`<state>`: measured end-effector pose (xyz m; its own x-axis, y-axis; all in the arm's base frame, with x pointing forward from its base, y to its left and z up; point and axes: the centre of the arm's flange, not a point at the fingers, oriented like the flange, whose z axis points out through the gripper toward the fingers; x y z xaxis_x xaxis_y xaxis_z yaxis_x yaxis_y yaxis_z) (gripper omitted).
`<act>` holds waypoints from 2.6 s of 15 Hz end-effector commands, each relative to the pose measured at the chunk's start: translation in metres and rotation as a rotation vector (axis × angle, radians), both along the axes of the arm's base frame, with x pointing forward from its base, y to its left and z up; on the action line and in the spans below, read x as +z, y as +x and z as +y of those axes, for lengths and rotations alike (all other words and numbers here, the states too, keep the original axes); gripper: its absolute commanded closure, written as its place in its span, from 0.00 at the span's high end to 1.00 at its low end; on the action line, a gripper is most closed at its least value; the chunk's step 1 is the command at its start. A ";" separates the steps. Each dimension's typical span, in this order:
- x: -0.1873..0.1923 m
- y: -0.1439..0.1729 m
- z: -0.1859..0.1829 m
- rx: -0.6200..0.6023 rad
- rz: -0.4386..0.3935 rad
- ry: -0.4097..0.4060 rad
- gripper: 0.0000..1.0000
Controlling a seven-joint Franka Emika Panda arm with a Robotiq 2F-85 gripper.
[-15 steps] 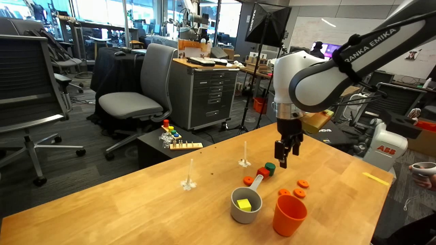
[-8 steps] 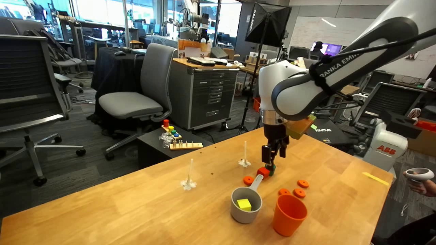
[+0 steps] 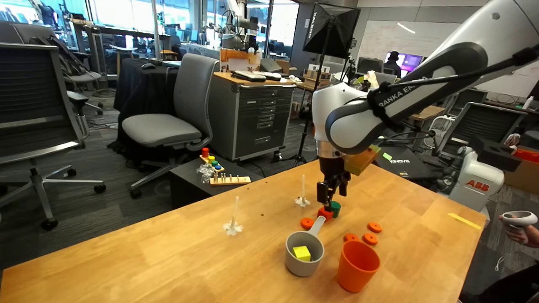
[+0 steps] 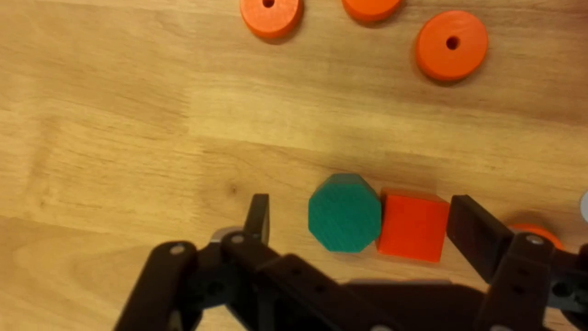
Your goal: Put the blocks in the grey cup
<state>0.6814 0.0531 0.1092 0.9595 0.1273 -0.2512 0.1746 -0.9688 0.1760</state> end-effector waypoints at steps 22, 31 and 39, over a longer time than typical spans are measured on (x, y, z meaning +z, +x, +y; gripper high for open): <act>0.047 -0.001 0.045 0.055 -0.080 0.073 0.53; 0.129 -0.040 0.145 0.168 -0.166 0.189 0.53; 0.078 -0.100 0.185 0.194 -0.068 0.264 0.53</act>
<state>0.6068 0.2410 0.1854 0.9229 0.3625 -0.1302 0.3611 -0.9319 -0.0349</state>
